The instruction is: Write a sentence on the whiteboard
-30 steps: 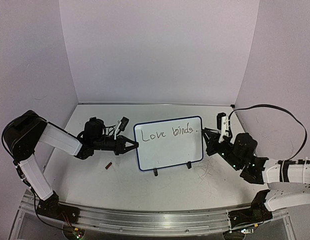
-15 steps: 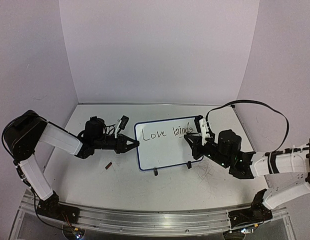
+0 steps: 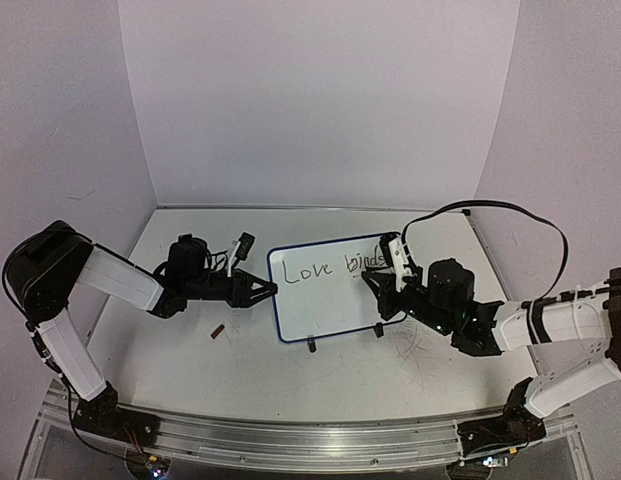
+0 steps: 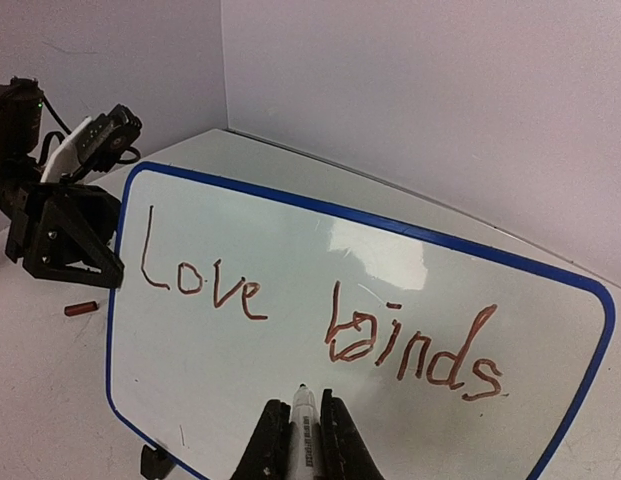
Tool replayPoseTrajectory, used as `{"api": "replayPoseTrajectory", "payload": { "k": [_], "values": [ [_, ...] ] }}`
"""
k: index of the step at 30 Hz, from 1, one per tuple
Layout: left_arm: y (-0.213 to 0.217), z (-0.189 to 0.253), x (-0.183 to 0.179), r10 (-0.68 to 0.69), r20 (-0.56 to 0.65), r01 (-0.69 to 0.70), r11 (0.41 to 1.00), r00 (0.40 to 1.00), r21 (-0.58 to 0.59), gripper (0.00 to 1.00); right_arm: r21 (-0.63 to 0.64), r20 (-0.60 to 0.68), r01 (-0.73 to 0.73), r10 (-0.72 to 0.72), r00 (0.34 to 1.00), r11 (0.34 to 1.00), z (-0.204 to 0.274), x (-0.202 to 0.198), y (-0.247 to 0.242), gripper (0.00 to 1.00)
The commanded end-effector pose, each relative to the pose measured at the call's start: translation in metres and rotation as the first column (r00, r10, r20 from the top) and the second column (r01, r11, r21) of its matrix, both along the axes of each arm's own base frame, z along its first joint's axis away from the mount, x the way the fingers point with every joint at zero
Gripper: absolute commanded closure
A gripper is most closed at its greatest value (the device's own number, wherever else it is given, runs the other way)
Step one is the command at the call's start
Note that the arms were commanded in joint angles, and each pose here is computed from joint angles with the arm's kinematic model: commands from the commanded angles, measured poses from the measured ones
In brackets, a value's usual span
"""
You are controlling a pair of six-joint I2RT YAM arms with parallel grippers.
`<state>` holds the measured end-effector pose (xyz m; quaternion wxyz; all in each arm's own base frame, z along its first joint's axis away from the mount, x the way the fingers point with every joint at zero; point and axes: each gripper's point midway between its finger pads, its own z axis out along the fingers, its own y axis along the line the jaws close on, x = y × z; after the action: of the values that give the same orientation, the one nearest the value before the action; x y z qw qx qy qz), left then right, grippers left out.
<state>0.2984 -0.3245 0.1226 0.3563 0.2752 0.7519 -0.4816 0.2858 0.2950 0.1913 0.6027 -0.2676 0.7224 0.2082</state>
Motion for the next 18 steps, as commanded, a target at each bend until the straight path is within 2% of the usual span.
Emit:
{"api": "replayPoseTrajectory", "payload": {
  "k": [1, 8, 10, 18],
  "values": [
    [0.006, 0.019, 0.002, 0.025, 0.038, -0.024, 0.999, 0.999, -0.039, 0.49, 0.048, 0.048, -0.03, 0.027, 0.998, 0.998, 0.021, 0.003, 0.014, 1.0],
    [0.008, 0.019, 0.002, 0.02, 0.029, -0.018, 0.998, 0.999, -0.056, 0.47, 0.061, 0.05, -0.053, 0.05, 0.998, 0.997, 0.023, 0.003, 0.022, 1.0],
    [0.008, 0.017, 0.003, 0.016, 0.022, -0.015, 0.998, 1.0, -0.058, 0.54, 0.06, 0.046, -0.062, 0.059, 0.997, 0.996, 0.021, 0.003, 0.026, 1.0],
    [0.006, 0.015, 0.004, 0.004, 0.034, -0.002, 0.998, 0.999, -0.058, 0.68, 0.045, 0.042, -0.12, 0.118, 0.992, 0.992, 0.018, -0.006, 0.051, 1.0]
  ]
}}
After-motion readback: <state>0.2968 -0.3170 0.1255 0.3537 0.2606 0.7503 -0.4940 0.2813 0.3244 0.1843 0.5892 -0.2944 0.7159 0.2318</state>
